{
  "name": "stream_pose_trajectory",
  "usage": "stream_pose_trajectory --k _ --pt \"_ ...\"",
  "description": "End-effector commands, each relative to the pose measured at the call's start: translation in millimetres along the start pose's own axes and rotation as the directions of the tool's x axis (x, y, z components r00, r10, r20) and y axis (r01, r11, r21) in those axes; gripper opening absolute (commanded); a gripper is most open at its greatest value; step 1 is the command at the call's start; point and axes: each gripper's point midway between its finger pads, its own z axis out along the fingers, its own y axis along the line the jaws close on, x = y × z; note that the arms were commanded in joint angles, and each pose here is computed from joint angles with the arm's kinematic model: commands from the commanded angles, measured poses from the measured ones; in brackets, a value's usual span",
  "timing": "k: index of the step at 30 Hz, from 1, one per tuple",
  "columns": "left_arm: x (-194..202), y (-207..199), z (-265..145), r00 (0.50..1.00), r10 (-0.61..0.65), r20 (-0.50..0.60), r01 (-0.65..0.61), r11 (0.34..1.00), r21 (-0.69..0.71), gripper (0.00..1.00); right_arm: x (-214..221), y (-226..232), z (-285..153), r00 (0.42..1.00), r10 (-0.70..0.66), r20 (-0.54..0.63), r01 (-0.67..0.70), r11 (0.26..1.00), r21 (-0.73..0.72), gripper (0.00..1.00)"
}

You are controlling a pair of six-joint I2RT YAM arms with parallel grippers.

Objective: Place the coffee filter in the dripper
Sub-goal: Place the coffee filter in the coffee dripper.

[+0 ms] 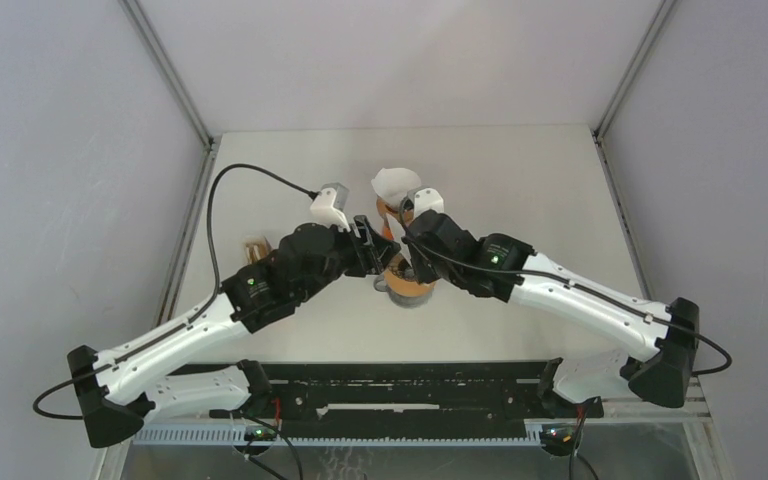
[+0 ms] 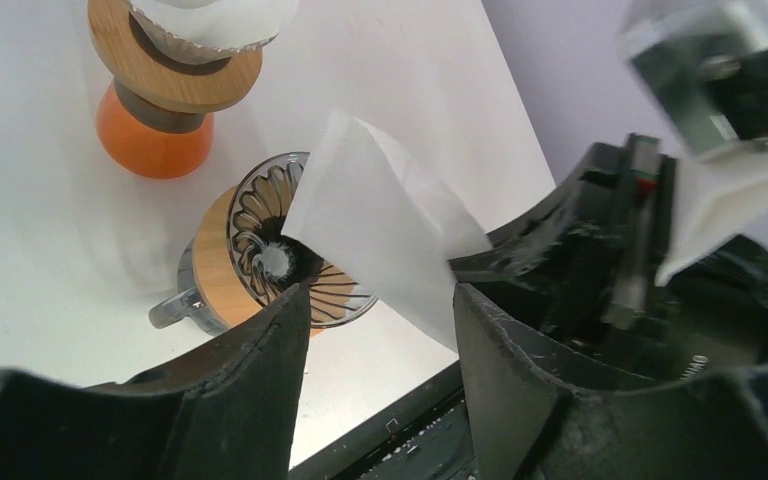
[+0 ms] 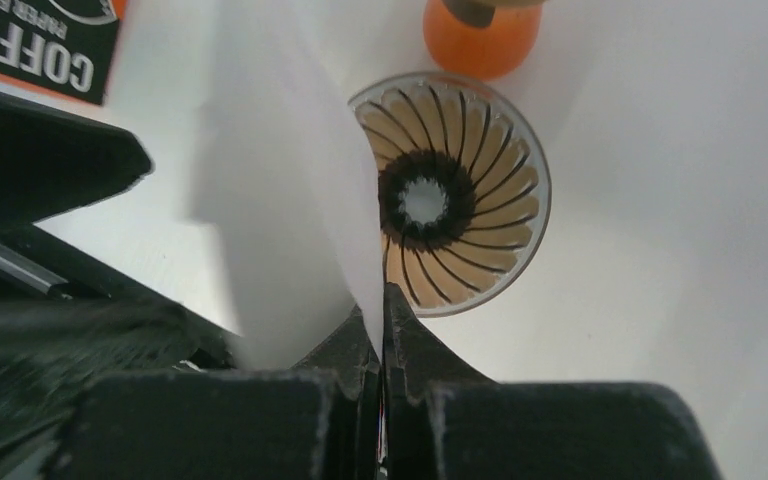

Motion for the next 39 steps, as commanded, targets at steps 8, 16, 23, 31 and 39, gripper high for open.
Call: stream_pose_trajectory --k 8,16,23,31,39 --pt "6 1 7 1.0 0.004 -0.016 -0.004 1.0 -0.014 0.64 10 -1 1 0.986 0.092 -0.138 -0.087 0.995 0.044 0.0" --pt "12 1 16 0.999 -0.003 -0.034 0.003 1.0 -0.027 0.66 11 -1 7 0.983 0.096 -0.154 -0.088 0.995 0.056 0.0" --pt "10 -7 22 0.999 -0.034 -0.02 0.034 0.999 0.001 0.69 11 0 9 0.984 0.087 -0.155 -0.079 0.995 0.059 0.0" --pt "24 6 35 0.999 -0.026 -0.045 0.023 0.998 -0.058 0.67 8 -2 6 0.986 0.095 -0.138 -0.087 0.994 0.063 0.0" --pt "27 35 35 0.996 0.06 -0.071 -0.073 0.978 -0.196 0.59 8 -4 4 0.986 0.098 -0.136 -0.09 0.994 0.065 0.0"
